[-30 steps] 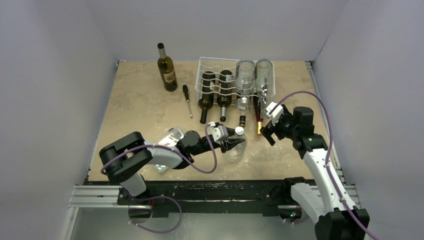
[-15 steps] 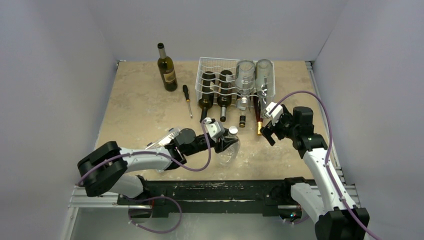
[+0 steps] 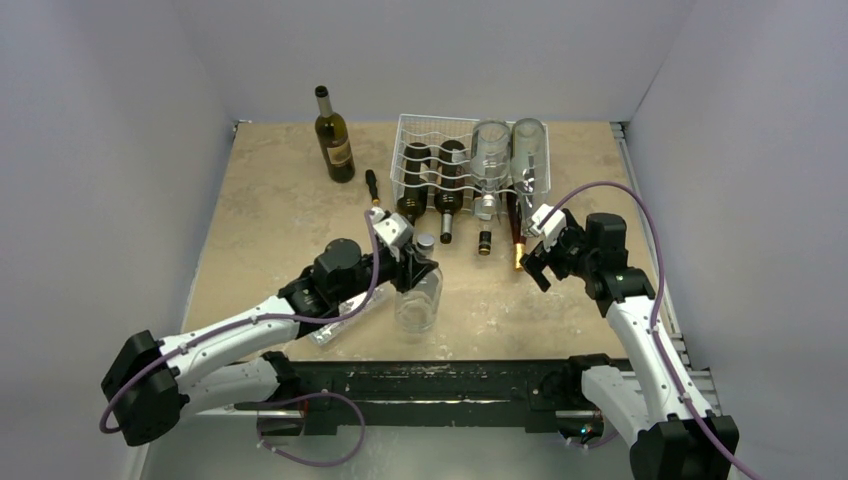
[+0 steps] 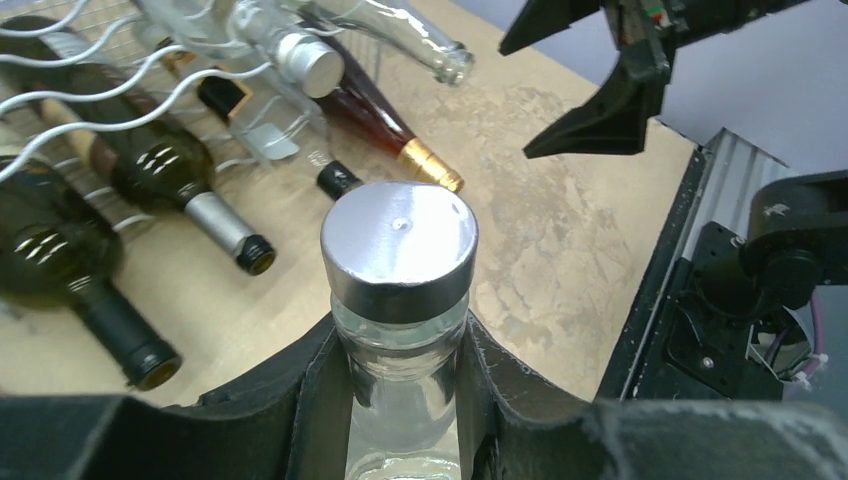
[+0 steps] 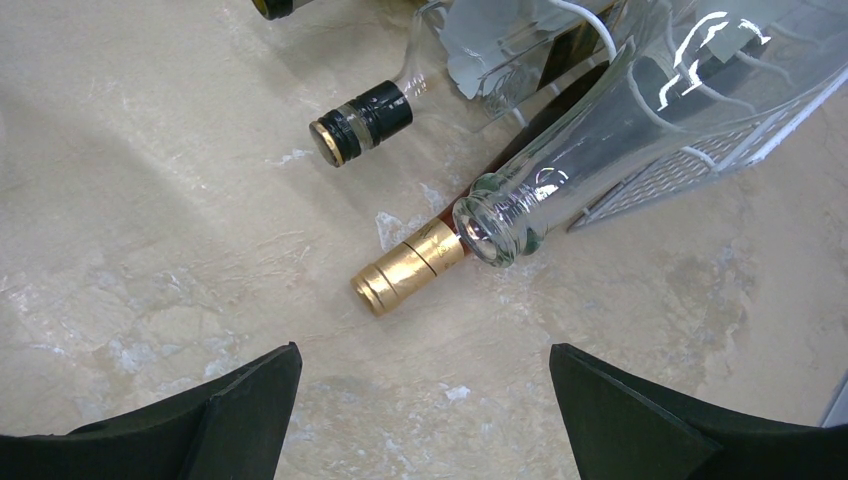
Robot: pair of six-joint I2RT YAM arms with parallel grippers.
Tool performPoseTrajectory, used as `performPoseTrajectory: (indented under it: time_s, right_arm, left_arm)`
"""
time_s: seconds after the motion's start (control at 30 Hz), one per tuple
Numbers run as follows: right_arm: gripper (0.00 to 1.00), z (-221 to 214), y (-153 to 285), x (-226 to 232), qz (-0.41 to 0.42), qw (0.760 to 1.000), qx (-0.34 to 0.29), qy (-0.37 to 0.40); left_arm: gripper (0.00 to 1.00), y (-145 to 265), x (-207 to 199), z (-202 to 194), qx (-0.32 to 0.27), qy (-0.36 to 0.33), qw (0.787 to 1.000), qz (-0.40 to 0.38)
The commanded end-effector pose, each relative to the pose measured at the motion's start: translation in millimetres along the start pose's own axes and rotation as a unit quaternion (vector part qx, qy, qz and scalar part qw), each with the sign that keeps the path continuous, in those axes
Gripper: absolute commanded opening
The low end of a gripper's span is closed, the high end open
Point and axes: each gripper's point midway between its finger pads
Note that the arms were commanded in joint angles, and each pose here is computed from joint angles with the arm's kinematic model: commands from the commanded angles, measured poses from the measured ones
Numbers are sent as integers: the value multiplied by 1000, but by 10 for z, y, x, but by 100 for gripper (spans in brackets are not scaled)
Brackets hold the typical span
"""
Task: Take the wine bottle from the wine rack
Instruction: Pick up the wine bottle from the center of the board.
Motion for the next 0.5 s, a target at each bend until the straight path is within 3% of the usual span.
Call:
performPoseTrajectory:
  time_s: [0.0,0.47]
  right_arm:
    - [99,6,4,-23,-6,1000,-3,7]
    - [99,1,-2,-17,-4,1000,-3,8]
  left_arm:
    - [0,255,-246,1077,-136,17,990,-21]
    - [0,777,275,1617,-224,-41,966,120]
Point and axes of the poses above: each gripper's point midway between its finger pads, its own y axis back along the fingers, its own x axis along the line the jaws close on, z = x × y, and after that the axes turned 15 degrees about y, right-handed
